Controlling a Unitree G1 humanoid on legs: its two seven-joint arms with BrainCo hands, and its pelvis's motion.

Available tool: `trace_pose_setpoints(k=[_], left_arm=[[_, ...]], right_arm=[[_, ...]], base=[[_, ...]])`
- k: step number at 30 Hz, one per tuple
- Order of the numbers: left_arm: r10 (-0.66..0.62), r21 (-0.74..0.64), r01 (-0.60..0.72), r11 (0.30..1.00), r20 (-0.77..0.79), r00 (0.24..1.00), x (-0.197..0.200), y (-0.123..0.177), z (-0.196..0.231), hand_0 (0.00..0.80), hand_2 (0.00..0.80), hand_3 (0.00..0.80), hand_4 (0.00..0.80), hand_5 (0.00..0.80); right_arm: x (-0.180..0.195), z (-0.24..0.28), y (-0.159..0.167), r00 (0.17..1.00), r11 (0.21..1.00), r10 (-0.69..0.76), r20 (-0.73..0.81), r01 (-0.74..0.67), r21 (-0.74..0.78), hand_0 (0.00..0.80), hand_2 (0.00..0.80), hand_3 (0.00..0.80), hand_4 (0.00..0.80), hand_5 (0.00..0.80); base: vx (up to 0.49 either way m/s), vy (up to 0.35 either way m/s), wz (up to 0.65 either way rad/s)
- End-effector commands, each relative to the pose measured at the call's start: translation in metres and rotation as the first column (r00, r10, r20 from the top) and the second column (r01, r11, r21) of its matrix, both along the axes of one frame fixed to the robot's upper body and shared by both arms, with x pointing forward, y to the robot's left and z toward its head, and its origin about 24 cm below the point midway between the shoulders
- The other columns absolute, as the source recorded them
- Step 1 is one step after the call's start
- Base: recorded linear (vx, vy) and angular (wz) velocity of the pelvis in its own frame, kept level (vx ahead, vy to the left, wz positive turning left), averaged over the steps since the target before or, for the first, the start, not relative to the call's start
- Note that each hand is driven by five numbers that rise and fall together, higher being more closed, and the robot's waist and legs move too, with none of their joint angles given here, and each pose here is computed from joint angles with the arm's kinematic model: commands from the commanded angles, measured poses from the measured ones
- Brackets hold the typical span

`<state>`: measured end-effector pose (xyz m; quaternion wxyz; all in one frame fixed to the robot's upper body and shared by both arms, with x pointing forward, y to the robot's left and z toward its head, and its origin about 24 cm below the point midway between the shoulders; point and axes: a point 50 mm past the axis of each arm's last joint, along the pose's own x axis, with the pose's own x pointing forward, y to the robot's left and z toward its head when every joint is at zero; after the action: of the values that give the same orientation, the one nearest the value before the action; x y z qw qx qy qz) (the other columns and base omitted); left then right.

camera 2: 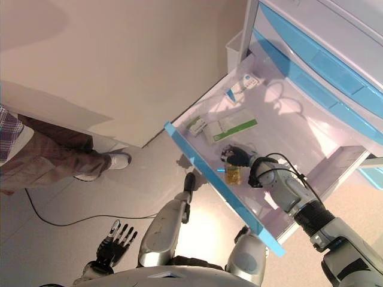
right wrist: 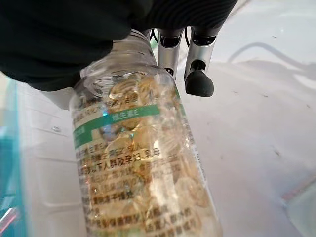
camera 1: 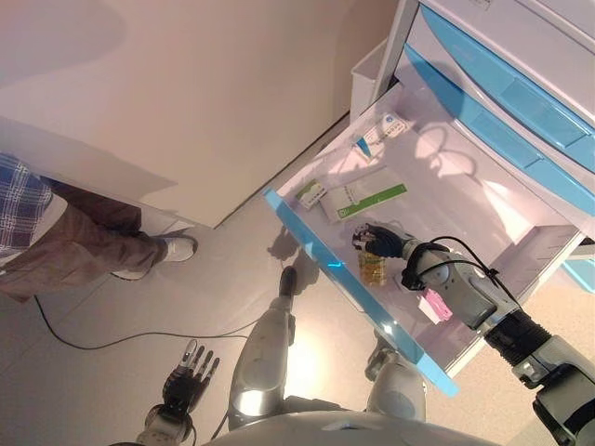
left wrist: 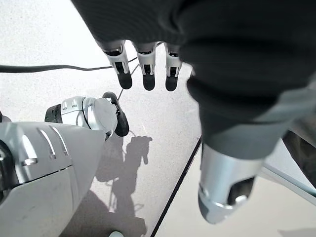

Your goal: Open the drawer and pick up the medicine

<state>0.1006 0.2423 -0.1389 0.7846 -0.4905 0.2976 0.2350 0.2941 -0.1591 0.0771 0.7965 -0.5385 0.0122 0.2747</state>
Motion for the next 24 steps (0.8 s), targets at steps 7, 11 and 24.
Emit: trace_pose_setpoints(k=[7, 11, 24], left_arm=[[-0.014, 0.028, 0.015, 1.000, -0.032, 0.999, -0.009, -0.002, 0.000, 0.000, 0.000, 0.000, 0.000, 0.000], [-0.007, 0.032, 0.008, 0.999, -0.043, 0.999, -0.010, 0.000, 0.000, 0.000, 0.000, 0.000, 0.000, 0.000], [0.005, 0.056, 0.002, 0.998, -0.128, 0.992, -0.023, 0.006, -0.005, 0.000, 0.000, 0.000, 0.000, 0.000]], right_arm=[[-0.024, 0.076, 0.036, 0.938, 0.941, 0.282, 0.204, -0.312, 0.133, 0.800, 0.800, 0.800, 0.800, 0.800], [-0.034, 0.096, 0.040, 0.907, 0.909, 0.356, 0.225, -0.392, 0.143, 0.800, 0.800, 0.800, 0.800, 0.800], [-0.052, 0.155, 0.042, 0.832, 0.797, 0.471, 0.293, -0.544, 0.262, 0.800, 0.800, 0.800, 0.800, 0.800]], base=[[0.014, -0.017, -0.07], [0.029, -0.023, -0.10], [0.059, -0.040, -0.10]])
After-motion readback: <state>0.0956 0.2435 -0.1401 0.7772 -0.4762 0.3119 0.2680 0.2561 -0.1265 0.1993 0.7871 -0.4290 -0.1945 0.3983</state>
